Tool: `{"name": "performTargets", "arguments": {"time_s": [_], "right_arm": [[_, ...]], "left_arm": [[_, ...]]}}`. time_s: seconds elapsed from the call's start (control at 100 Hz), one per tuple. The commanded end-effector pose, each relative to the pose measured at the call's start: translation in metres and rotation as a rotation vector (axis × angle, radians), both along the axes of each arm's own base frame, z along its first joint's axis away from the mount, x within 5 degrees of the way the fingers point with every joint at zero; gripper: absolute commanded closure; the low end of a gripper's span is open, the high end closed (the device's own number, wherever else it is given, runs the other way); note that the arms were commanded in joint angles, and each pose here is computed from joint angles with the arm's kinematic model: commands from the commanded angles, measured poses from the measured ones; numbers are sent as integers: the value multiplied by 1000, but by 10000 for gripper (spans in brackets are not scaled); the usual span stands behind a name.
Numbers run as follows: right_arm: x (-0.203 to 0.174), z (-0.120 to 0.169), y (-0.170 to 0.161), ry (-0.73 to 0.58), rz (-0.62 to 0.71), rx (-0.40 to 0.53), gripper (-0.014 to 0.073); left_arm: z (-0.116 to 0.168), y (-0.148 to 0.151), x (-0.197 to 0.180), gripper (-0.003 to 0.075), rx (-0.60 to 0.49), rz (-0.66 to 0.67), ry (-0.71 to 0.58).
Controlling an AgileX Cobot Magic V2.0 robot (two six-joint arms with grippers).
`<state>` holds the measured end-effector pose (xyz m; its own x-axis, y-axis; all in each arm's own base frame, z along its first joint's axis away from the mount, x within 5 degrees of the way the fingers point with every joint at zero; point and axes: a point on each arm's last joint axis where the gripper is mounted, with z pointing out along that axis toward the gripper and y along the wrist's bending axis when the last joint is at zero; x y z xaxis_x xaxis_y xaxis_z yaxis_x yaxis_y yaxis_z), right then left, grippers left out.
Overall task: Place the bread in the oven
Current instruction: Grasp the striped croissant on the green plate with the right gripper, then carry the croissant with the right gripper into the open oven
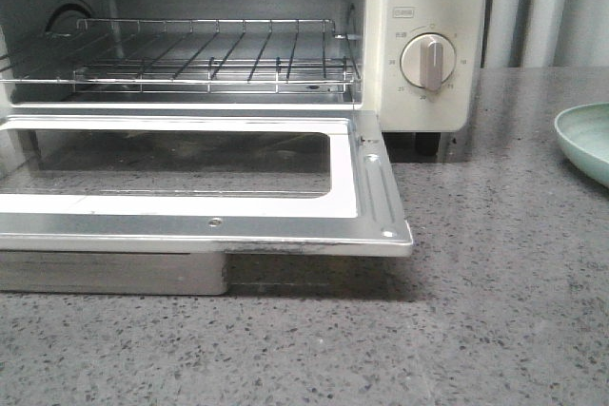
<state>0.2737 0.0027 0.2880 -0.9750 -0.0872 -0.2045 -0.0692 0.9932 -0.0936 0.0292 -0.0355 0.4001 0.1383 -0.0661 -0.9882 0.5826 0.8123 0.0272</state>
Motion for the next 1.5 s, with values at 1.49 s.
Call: {"name": "performTargets", "arguments": {"time_s": [1.49], "right_arm": [[-102,126,188,-413,886,254,664]], "left_arm": [[7,25,13,741,-12,540,4]]}}
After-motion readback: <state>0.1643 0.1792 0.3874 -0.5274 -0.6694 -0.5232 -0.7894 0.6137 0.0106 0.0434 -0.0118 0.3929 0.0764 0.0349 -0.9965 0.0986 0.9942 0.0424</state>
